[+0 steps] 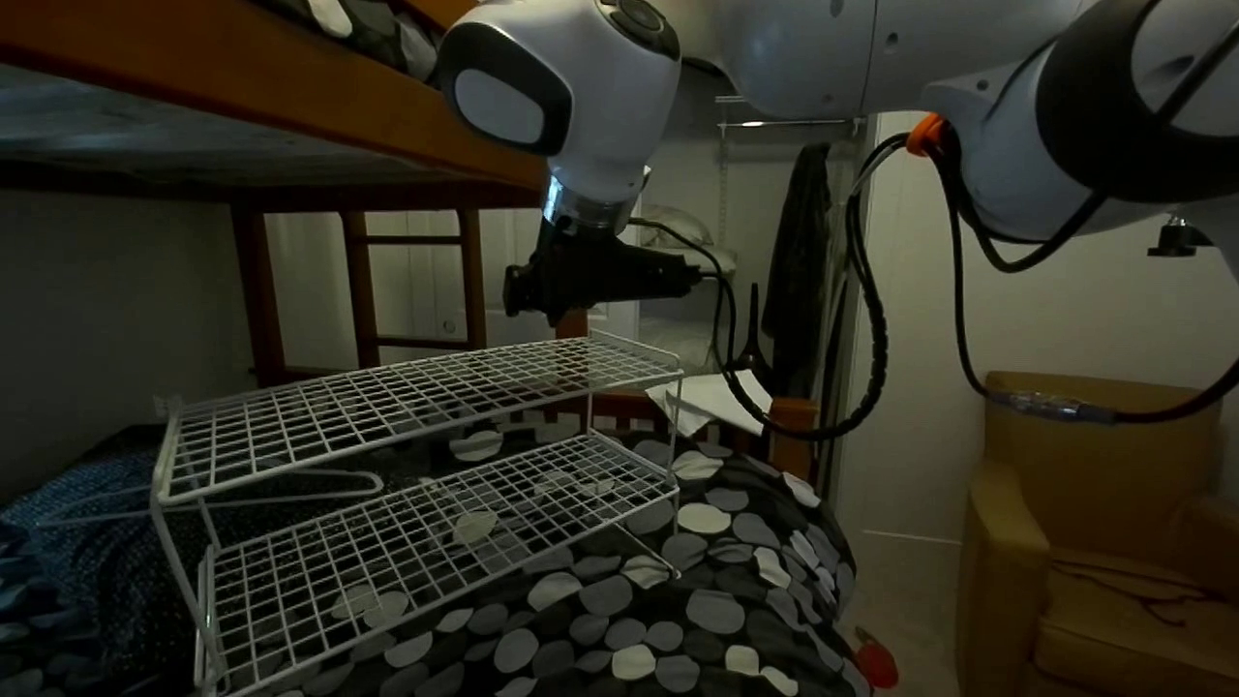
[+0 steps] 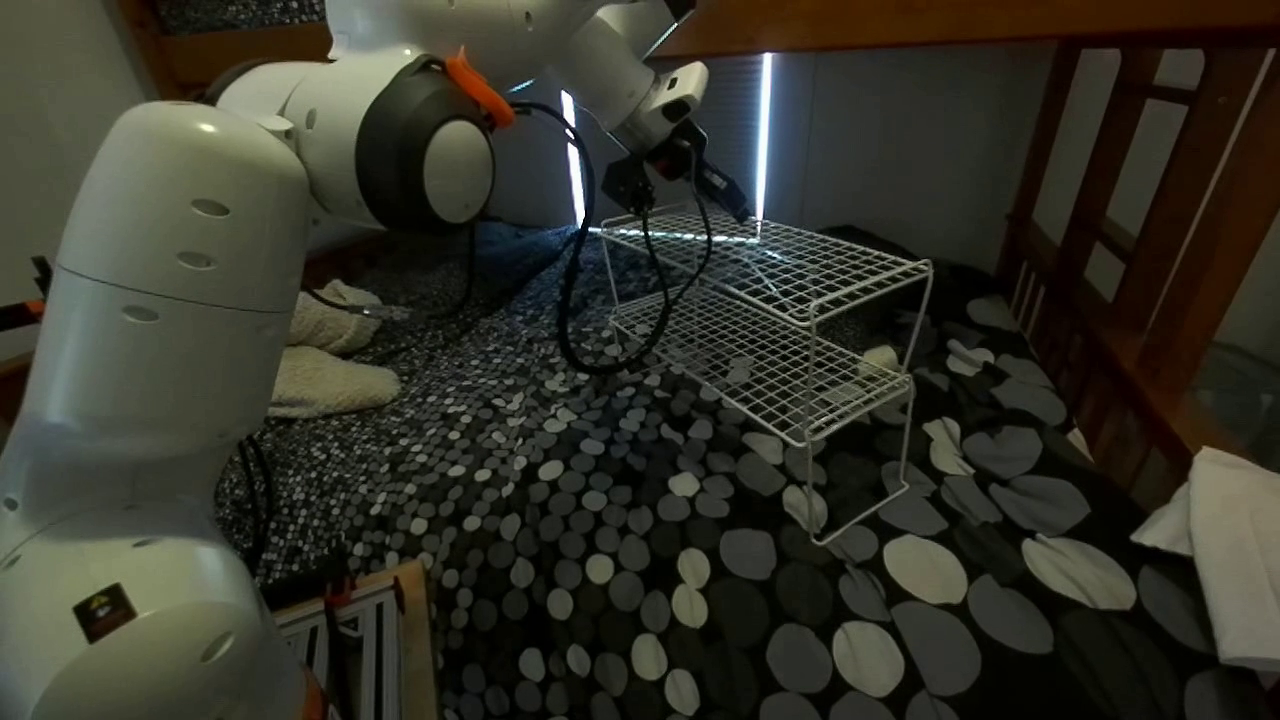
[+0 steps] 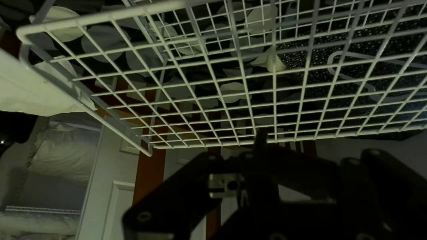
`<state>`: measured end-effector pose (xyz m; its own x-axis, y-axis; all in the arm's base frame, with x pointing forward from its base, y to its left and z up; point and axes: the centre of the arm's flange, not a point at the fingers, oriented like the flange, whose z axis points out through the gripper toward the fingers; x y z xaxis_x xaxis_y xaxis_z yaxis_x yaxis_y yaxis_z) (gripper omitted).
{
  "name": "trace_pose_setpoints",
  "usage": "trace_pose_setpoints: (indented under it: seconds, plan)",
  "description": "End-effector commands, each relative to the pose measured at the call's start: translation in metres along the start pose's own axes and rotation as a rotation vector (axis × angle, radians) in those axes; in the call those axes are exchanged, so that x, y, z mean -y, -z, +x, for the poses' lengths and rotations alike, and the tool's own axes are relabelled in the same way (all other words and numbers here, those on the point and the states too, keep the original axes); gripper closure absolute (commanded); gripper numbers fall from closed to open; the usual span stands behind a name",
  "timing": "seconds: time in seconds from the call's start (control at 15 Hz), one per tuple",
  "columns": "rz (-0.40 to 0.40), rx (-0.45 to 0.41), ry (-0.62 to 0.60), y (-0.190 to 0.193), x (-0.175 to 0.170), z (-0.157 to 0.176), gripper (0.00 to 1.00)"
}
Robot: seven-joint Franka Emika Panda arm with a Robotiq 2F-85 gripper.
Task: Put the shelves upright
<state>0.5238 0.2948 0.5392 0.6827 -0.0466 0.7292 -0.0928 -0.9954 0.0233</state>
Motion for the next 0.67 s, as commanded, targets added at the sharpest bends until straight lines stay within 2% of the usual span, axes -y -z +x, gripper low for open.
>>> trace_pose_setpoints:
  seconds: [0.0, 0.07, 0.13, 0.4, 0.6]
  plan:
    - [0.000, 0.000, 0.000, 0.000, 0.000, 0.000, 1.00]
    - [0.000, 0.000, 0.000, 0.000, 0.000, 0.000, 0.75]
    - [0.010, -0.005, 0.006, 0.006, 0.001, -0.003, 0.75]
    - [0.018, -0.010, 0.068, 0.029, 0.001, -0.025, 0.45]
    - [0.016, 0.000, 0.139, 0.045, -0.002, -0.029, 0.23]
